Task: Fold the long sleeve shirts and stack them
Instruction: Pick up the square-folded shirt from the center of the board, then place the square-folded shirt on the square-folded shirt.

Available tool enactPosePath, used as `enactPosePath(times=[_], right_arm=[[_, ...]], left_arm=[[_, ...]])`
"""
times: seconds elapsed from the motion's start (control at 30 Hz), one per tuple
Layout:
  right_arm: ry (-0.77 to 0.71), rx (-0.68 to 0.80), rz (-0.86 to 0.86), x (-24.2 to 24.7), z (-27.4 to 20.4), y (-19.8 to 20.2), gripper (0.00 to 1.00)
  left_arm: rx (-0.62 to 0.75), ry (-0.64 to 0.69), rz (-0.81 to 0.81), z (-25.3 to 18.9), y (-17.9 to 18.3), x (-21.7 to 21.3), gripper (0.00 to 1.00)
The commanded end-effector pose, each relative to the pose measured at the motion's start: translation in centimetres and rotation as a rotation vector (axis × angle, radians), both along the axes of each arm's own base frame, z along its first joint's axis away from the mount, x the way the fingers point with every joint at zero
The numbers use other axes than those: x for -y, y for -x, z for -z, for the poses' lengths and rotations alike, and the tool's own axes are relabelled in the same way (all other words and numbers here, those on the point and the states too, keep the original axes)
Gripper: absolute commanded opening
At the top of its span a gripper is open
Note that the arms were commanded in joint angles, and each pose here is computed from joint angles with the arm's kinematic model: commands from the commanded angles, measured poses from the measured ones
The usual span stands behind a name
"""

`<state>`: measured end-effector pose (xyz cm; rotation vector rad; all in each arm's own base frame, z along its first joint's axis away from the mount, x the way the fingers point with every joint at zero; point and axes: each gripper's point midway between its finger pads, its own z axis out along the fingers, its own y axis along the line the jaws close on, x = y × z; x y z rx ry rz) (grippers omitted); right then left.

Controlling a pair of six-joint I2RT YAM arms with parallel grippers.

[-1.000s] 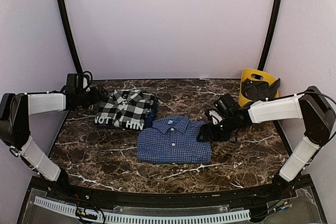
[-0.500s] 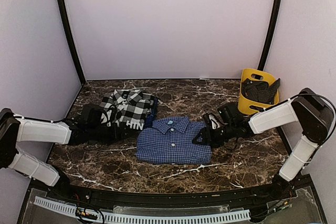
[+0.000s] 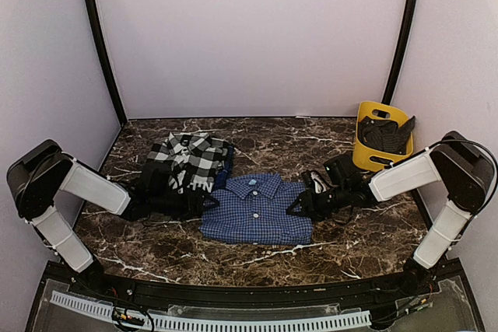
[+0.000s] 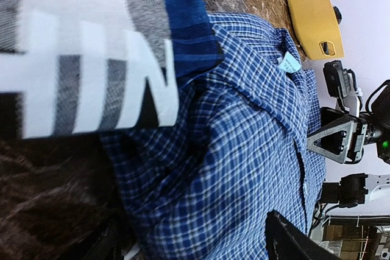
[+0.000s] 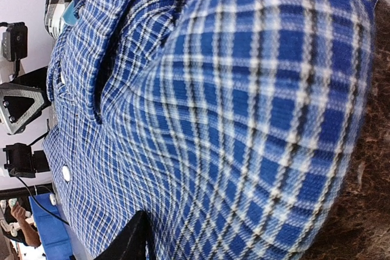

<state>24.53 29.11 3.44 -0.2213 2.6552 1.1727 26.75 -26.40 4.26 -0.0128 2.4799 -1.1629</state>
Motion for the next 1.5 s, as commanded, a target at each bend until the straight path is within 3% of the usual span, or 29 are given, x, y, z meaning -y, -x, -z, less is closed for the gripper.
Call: enactPosePath(times=[0.0,0.2,0.37,0.47,0.57,0.77,1.0,1.13,1.27,1.47], right_arm=[[-0.025,0.015,0.002,-0.1,-0.6,0.0,0.43],[-0.048,0.03,0.009,0.0,-1.2,0.1,0.3],[-0.076,0.079,0.006,0.0,-2.7,0.2,0.1],[-0.088,0.095,0.003,0.0,-3.4,0.2,0.0],[-0.078,0.122,0.006,0.3,-4.2,0.0,0.0],[-0.053,0.22,0.017,0.8,-8.9,-1.1,0.0],[-0.029,0.321,0.019,0.6,-15.4,-2.9,0.0],[-0.031,0.38,0.015,-0.3,-18.3,-4.7,0.0],[-0.05,0.421,0.002,-1.7,-20.3,-6.9,0.0],[-0.118,0.427,-0.037,-5.5,-21.1,-10.8,0.0]], left_arm=[[-0.094,-0.029,0.027,2.7,1.2,1.1,0.77],[-0.114,0.03,0.043,2.7,2.0,2.9,0.56],[-0.061,0.087,0.078,1.1,1.9,4.5,0.25],[-0.044,0.113,0.101,0.3,1.8,5.6,0.12],[-0.029,0.157,0.12,-1.0,1.7,6.7,0.01],[0.084,0.221,0.171,-6.3,0.4,8.5,0.0],[0.214,0.218,0.219,-13.0,-1.4,9.9,0.0],[0.289,0.152,0.186,-15.9,-3.1,9.4,0.0],[0.31,0.084,0.101,-17.4,-5.8,6.1,0.0],[0.345,-0.106,-0.054,-18.5,-10.6,-2.2,0.0]])
